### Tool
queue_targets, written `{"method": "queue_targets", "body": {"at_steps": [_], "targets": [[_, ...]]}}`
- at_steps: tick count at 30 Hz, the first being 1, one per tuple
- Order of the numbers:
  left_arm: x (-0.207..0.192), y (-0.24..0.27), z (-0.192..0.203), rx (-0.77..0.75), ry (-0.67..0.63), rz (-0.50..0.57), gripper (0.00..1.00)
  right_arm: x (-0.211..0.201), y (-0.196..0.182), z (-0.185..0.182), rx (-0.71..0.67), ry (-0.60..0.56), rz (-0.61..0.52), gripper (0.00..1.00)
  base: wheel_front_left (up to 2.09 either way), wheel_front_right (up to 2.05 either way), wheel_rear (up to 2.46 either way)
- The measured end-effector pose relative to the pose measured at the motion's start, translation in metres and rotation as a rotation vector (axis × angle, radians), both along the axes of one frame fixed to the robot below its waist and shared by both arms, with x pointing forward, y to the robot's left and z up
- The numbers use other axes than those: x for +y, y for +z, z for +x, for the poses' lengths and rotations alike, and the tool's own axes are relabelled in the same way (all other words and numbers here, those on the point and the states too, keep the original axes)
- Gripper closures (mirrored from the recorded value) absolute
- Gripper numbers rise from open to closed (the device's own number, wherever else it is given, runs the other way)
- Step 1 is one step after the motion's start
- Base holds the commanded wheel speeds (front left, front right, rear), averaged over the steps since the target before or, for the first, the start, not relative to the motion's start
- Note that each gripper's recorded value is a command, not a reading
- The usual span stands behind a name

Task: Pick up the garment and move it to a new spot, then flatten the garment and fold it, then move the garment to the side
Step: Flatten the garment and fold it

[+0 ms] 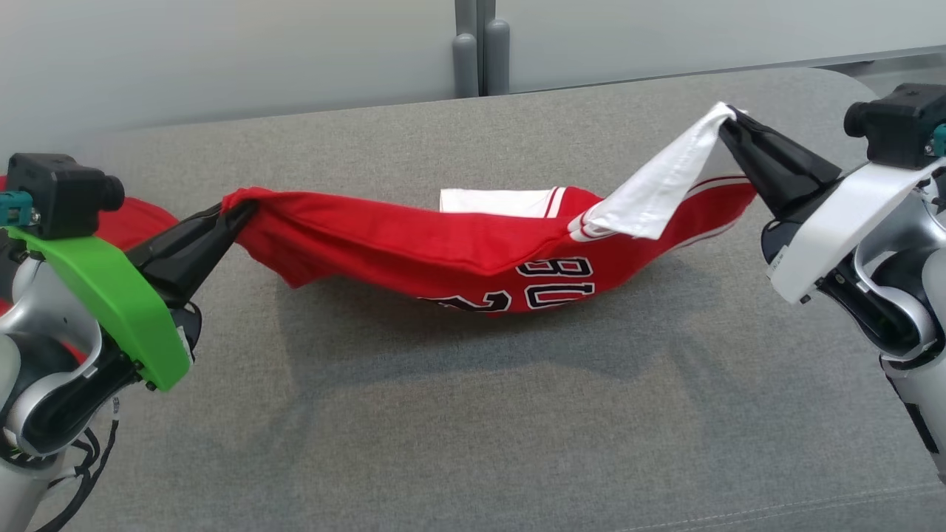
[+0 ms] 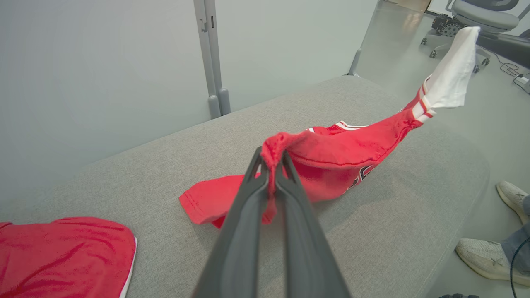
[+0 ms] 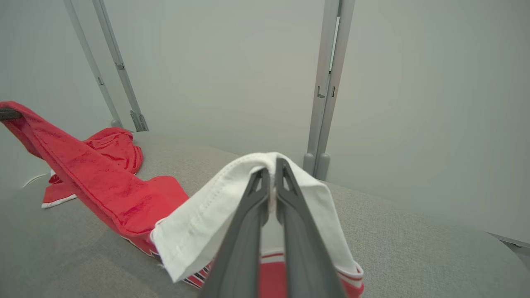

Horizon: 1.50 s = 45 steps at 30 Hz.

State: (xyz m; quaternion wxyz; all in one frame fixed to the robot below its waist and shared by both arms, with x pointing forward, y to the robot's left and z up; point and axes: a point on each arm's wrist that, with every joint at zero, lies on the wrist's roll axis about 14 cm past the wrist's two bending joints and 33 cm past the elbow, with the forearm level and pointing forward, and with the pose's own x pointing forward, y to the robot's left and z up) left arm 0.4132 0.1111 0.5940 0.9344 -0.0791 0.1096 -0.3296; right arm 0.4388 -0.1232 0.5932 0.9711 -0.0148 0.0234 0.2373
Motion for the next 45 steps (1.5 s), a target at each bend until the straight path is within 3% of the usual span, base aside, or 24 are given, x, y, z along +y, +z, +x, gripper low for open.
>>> {"method": "queue_targets", "body": {"at_steps": [4, 15, 20, 23, 29, 36, 39, 41, 43, 45], "targets": [[-0.015, 0.029, -0.013, -0.053, -0.074, -0.037, 1.00, 0.013, 0.043, -0.020, -0.061, 0.088, 0.091, 1.00, 0.00, 0.00, 0.00], [-0.028, 0.121, -0.056, -0.284, -0.203, -0.079, 1.00, -0.045, 0.184, -0.085, -0.393, 0.081, 0.221, 1.00, 0.00, 0.00, 0.00], [-0.036, 0.142, -0.082, -0.304, -0.260, -0.057, 1.00, -0.063, 0.216, -0.120, -0.449, 0.073, 0.187, 1.00, 0.00, 0.00, 0.00], [-0.038, 0.152, -0.090, -0.294, -0.279, -0.043, 1.00, -0.075, 0.220, -0.131, -0.413, 0.044, 0.163, 1.00, 0.00, 0.00, 0.00], [-0.028, 0.136, -0.068, -0.180, -0.235, -0.013, 1.00, -0.089, 0.199, -0.106, -0.287, -0.007, 0.177, 1.00, 0.00, 0.00, 0.00], [0.001, 0.063, -0.003, 0.107, -0.105, 0.039, 1.00, -0.071, 0.138, -0.033, -0.041, -0.005, 0.403, 1.00, 0.00, 0.00, 0.00], [0.014, 0.042, 0.032, 0.145, -0.012, 0.051, 1.00, -0.050, 0.129, 0.004, -0.018, -0.019, 0.453, 1.00, 0.00, 0.00, 0.00], [0.019, 0.056, 0.059, 0.045, 0.056, 0.070, 1.00, -0.046, 0.159, 0.028, -0.132, -0.064, 0.481, 1.00, 0.00, 0.00, 0.00], [0.018, 0.108, 0.084, -0.161, 0.117, 0.009, 1.00, -0.048, 0.222, 0.041, -0.328, -0.096, 0.575, 1.00, 0.00, 0.00, 0.00], [0.015, 0.170, 0.096, -0.402, 0.160, -0.037, 1.00, -0.043, 0.281, 0.039, -0.509, -0.058, 0.663, 1.00, 0.00, 0.00, 0.00]]}}
